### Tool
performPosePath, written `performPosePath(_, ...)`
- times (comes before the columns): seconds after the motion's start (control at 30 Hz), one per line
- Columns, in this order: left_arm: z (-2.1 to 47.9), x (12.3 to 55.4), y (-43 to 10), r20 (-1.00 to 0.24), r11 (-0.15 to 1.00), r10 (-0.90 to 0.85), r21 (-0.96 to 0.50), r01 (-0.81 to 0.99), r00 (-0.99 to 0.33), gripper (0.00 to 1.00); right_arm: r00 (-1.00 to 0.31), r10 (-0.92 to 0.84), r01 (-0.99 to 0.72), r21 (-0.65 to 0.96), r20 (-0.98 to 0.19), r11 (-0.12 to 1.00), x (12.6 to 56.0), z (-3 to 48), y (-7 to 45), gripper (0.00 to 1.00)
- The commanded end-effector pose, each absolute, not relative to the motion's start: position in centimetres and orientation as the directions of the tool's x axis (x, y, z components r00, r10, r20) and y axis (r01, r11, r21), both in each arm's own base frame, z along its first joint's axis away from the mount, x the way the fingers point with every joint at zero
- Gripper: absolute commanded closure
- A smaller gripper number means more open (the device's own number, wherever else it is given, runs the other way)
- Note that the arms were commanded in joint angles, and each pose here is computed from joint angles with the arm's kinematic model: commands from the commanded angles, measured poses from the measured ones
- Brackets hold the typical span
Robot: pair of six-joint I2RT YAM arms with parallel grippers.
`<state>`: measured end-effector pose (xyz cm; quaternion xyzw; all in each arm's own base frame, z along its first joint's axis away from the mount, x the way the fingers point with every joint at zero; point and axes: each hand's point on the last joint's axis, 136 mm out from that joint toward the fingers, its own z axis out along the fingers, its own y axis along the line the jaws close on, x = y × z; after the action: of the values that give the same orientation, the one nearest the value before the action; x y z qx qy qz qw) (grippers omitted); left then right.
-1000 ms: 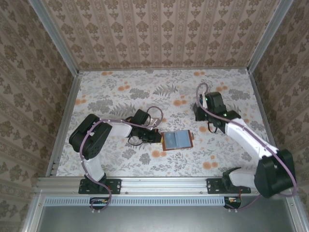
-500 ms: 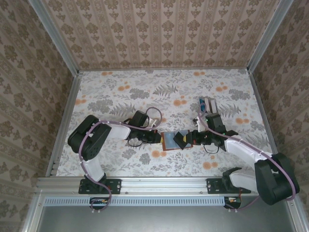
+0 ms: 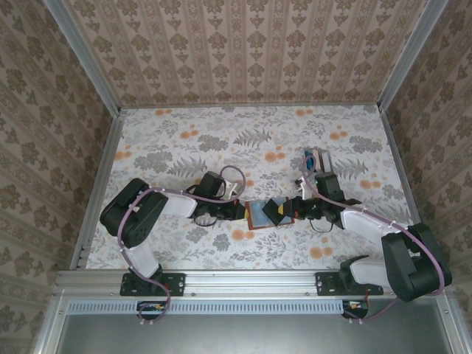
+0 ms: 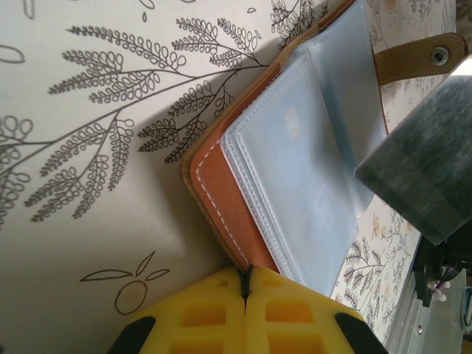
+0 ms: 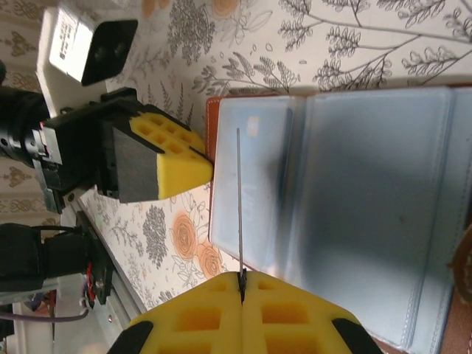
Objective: Put the credit cards into the card holder
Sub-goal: Insert the credit card into the card slot.
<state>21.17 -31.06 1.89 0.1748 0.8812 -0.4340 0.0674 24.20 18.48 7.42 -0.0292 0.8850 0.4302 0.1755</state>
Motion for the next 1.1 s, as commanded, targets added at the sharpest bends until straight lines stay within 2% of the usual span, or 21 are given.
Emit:
performPosePath(0.0,-4.3,18.6,-25.8,-0.056,0.768,0.217,-0.606,0.206,-0.975,1.00,-0.942,0.104,-0.195,0.771,-0.320,0.606,24.3,7.2,18.7,1.00)
performPosePath(0.33,-4.1,18.7,-25.6,-0.058,0.772,0.219,-0.601,0.209,-0.974,1.00,-0.931,0.182,-0.122,0.740,-0.316,0.661,25.0,6.2,16.8,1.00)
performPosePath(0.5,-4.3,18.6,-25.5,-0.053,0.770,0.212,-0.606,0.200,-0.976,1.00,-0.946,0.142,-0.147,0.775,-0.292,0.615,24.6,6.4,17.8,1.00)
performPosePath(0.83,-4.2,18.8,-25.6,-0.045,0.768,0.219,-0.608,0.201,-0.975,1.00,-0.945,0.154,-0.124,0.754,-0.287,0.646,25.0,5.7,17.3,1.00)
performPosePath(1.07,-4.4,18.8,-25.8,-0.037,0.764,0.216,-0.616,0.192,-0.976,1.00,-0.971,0.123,-0.087,0.782,-0.205,0.617,24.9,4.6,18.1,1.00)
